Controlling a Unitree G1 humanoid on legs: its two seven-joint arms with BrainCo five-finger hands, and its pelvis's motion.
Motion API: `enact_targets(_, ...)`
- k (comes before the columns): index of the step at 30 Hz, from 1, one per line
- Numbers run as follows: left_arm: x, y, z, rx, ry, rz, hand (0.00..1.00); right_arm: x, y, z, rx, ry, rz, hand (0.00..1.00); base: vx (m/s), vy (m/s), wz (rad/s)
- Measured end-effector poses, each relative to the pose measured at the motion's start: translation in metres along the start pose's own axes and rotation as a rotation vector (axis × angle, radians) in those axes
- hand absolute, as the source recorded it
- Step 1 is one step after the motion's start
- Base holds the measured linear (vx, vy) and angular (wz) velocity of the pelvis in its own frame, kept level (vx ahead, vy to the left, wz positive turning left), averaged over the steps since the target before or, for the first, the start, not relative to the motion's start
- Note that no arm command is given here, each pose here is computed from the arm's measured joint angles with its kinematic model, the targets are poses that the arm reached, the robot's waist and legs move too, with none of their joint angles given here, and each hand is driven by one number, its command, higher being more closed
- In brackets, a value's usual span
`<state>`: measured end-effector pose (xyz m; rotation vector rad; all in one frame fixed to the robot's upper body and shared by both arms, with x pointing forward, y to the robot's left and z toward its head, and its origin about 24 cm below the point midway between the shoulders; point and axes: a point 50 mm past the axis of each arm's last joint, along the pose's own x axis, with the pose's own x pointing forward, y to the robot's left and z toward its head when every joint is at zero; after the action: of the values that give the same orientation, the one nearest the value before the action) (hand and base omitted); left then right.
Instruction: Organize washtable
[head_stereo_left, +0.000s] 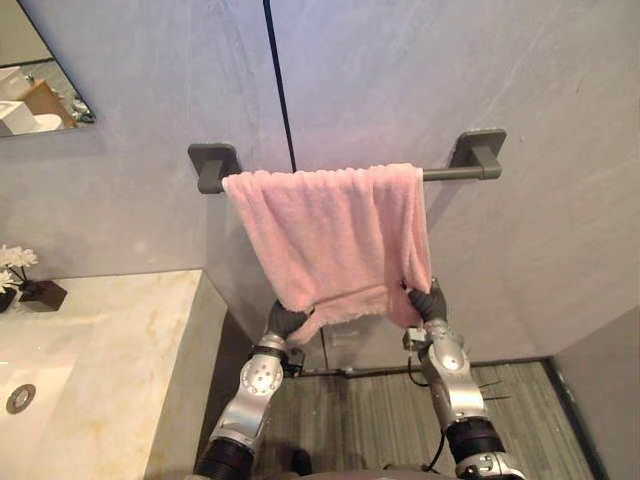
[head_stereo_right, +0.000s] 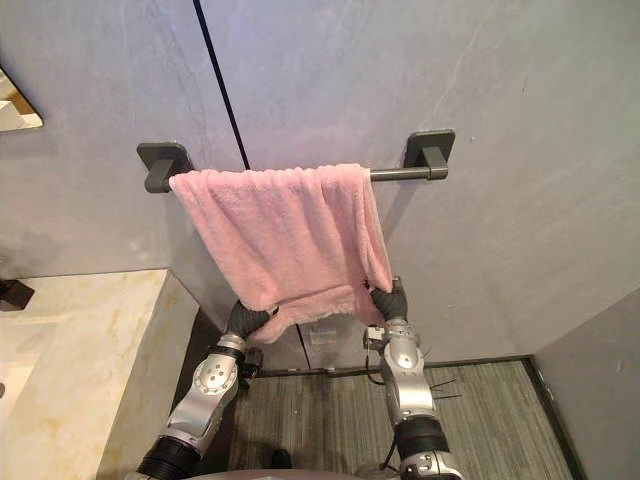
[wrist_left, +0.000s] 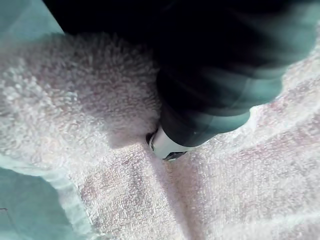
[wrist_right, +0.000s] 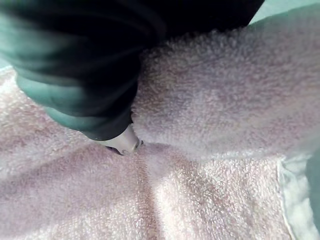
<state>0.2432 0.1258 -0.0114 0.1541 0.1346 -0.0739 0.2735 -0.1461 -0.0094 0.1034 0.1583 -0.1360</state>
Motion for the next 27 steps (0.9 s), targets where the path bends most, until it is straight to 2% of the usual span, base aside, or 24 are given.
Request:
enact_targets(6, 0.001, 0.008, -0.008, -0.002, 0.034, 0.033, 1.00, 0.010, 0.010, -0.002, -0.003, 0.029, 0.044, 1.00, 0.00, 0.000, 0.00)
enact_targets(7, 0.001, 0.010, -0.010, -0.004, 0.043, 0.041, 1.00, 0.012, 0.012, -0.002, -0.006, 0.037, 0.050, 0.00, 0.00, 0.000, 0.00)
enact_targets(8, 0.001, 0.011, -0.011, -0.006, 0.046, 0.046, 0.00, 0.013, 0.012, -0.003, -0.007, 0.042, 0.051, 0.00, -0.01, -0.017, 0.04)
enact_targets(22, -0.002, 0.022, -0.025, -0.052, 0.116, 0.119, 0.00, 0.006, -0.022, -0.020, -0.060, 0.125, -0.077, 0.00, 0.00, -0.005, 0.02)
enact_targets(27, -0.032, 0.033, -0.071, -0.043, 0.347, 0.180, 0.00, -0.032, -0.068, -0.069, -0.148, 0.373, -0.242, 0.00, 0.00, -0.010, -0.02)
